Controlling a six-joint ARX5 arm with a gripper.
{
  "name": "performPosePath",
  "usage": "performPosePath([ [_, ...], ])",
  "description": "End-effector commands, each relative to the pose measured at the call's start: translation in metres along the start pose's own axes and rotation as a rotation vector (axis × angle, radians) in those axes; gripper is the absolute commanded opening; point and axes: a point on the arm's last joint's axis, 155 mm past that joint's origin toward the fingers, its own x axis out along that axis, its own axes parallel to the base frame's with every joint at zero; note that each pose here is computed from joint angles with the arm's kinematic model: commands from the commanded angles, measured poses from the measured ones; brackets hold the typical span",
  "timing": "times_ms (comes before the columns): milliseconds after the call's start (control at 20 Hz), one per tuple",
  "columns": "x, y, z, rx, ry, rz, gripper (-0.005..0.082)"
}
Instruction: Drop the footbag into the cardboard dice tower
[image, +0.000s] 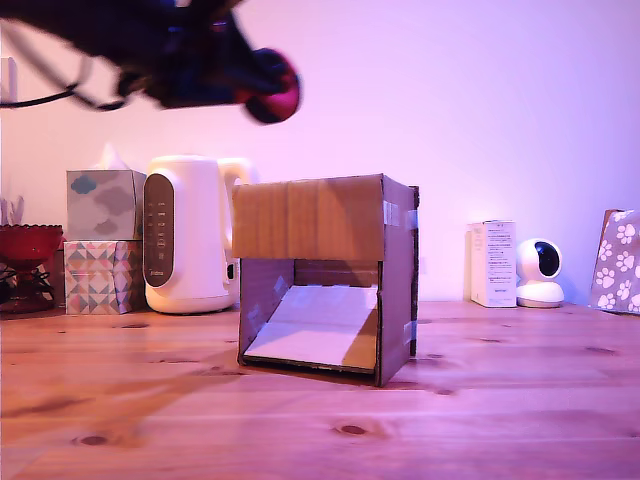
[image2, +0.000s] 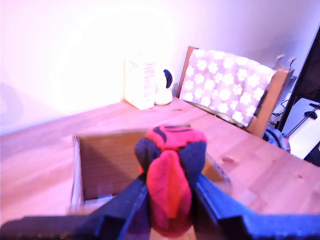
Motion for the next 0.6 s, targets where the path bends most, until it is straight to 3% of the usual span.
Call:
performPosePath([
  [0, 0.014, 0.002, 0.001, 0.019, 0.014, -0.002, 0.0141],
  [350, 0.076, 0.023, -0.024, -0.006, 0.205, 0.018, 0.0142],
  [550, 0.084, 0.028, -0.042, -0.012, 0.299, 0.018, 0.0143],
])
